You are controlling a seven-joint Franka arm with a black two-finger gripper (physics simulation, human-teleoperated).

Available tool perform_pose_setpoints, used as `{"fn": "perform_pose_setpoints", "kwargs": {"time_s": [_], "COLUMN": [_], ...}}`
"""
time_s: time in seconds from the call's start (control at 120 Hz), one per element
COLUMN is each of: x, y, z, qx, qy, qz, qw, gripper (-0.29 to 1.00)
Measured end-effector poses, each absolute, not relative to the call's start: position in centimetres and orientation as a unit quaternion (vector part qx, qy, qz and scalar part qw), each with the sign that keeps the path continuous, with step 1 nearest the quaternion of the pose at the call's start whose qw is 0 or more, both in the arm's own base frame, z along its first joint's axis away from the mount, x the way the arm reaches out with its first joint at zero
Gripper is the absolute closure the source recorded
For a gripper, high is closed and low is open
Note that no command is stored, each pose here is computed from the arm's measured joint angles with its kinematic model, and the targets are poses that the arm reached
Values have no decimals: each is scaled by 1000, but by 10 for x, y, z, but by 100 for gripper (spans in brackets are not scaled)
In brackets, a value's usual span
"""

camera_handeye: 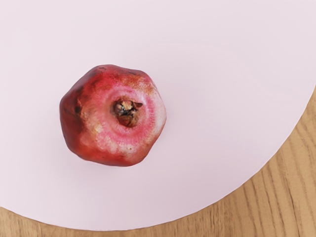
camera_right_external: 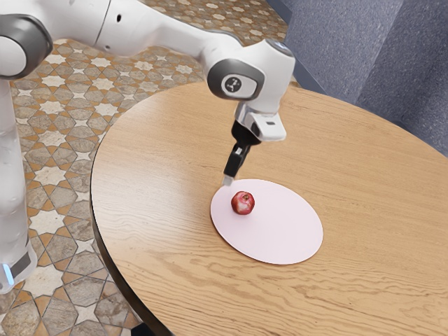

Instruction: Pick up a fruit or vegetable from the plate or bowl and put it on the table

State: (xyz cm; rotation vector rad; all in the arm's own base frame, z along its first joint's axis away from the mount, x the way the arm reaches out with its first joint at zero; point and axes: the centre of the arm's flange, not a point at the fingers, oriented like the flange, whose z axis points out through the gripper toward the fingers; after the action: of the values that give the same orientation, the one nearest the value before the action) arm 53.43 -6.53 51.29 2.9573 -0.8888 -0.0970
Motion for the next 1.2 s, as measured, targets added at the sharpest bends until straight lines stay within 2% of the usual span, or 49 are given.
{"fn": "perform_pose_setpoints", "kwargs": {"time_s": [0.333, 0.542, 1.2], "x": [563, 574, 590], "y": [-80, -55, -55], "z": [505, 487, 441], "qx": [952, 958, 956], "qy": [-304, -284, -286], "qz": [-20, -24, -31], "qw": [35, 40, 52], "gripper": [0, 0, 0]}}
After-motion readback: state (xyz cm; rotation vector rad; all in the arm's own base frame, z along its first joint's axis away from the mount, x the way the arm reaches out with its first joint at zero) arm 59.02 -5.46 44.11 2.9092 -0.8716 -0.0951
